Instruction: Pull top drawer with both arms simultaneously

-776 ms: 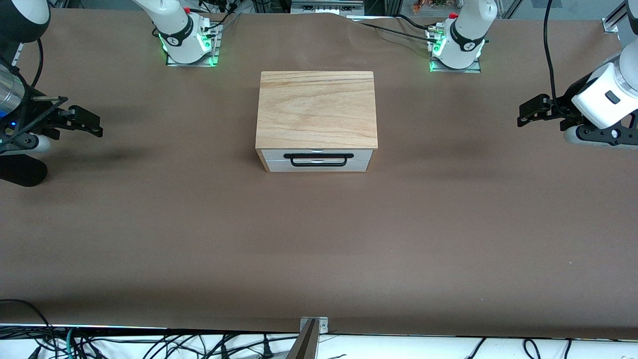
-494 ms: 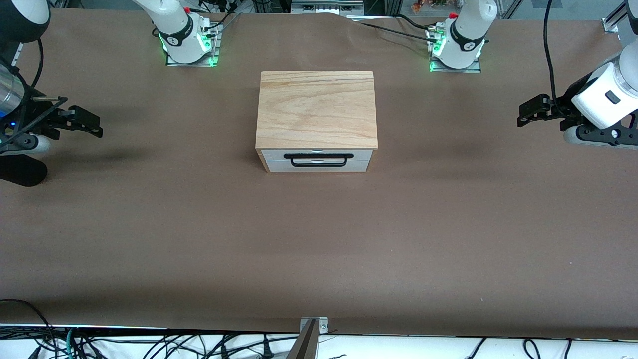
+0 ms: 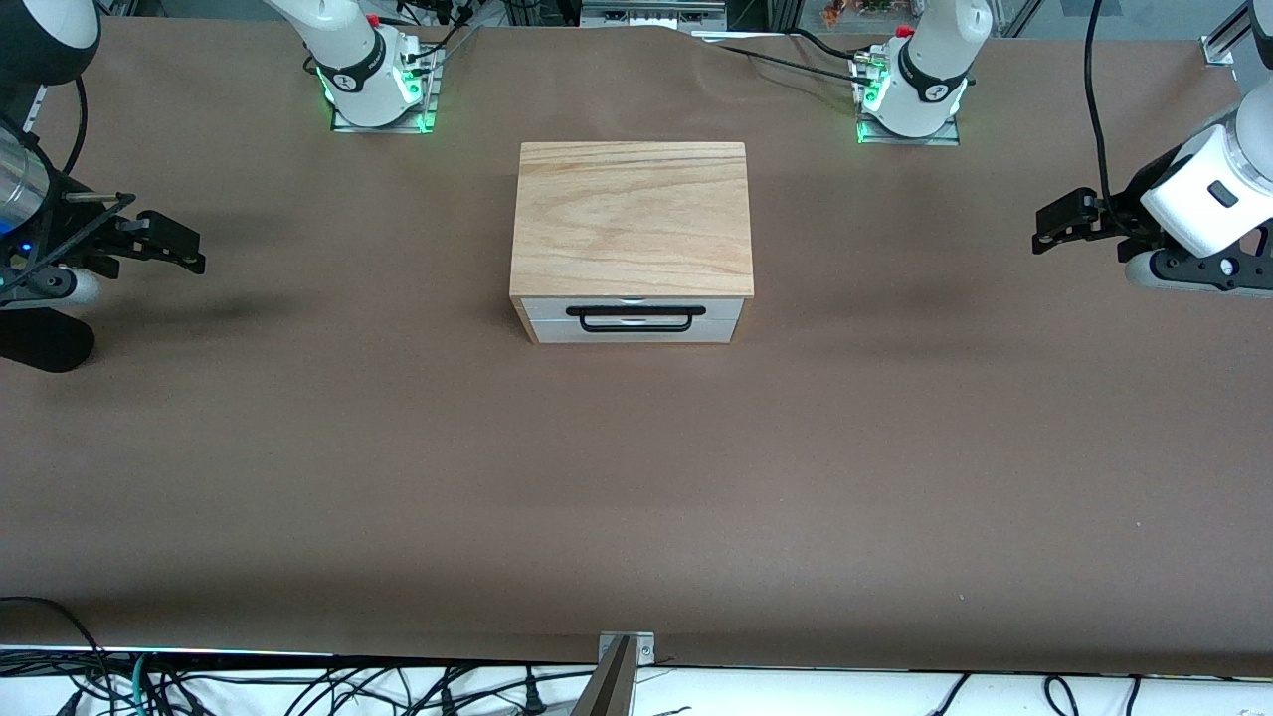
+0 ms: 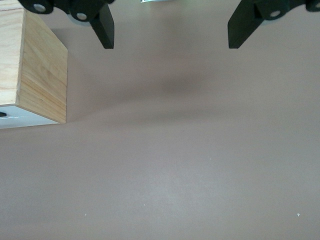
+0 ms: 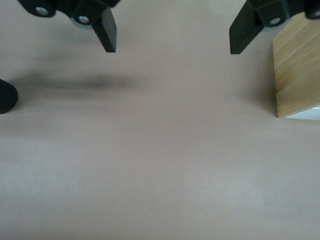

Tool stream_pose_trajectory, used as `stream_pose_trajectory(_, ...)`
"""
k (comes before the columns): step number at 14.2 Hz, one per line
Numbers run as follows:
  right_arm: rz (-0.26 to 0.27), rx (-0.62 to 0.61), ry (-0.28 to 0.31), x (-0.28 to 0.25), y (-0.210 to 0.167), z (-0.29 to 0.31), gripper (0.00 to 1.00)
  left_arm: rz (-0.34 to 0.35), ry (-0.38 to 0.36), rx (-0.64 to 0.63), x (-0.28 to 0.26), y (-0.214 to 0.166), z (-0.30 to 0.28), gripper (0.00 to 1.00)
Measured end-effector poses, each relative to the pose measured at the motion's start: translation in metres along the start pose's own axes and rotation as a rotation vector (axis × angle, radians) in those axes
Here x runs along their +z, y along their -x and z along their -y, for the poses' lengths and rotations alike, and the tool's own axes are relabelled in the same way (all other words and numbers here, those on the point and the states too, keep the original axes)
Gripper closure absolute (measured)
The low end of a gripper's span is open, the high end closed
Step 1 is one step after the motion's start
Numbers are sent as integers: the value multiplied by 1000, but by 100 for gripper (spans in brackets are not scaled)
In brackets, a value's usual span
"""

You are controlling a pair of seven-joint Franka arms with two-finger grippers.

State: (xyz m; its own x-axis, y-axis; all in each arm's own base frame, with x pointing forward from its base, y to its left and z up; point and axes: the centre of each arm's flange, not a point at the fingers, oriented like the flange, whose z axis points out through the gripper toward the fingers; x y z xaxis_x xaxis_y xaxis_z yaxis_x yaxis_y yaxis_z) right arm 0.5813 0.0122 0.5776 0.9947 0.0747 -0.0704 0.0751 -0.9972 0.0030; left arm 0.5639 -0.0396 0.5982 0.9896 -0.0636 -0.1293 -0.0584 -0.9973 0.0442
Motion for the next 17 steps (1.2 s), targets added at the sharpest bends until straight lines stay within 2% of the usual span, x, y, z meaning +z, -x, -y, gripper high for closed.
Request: stream_pose_trajectory(17, 10, 7, -1, 1, 1, -1, 0, 0, 0, 0, 0, 0, 0, 0)
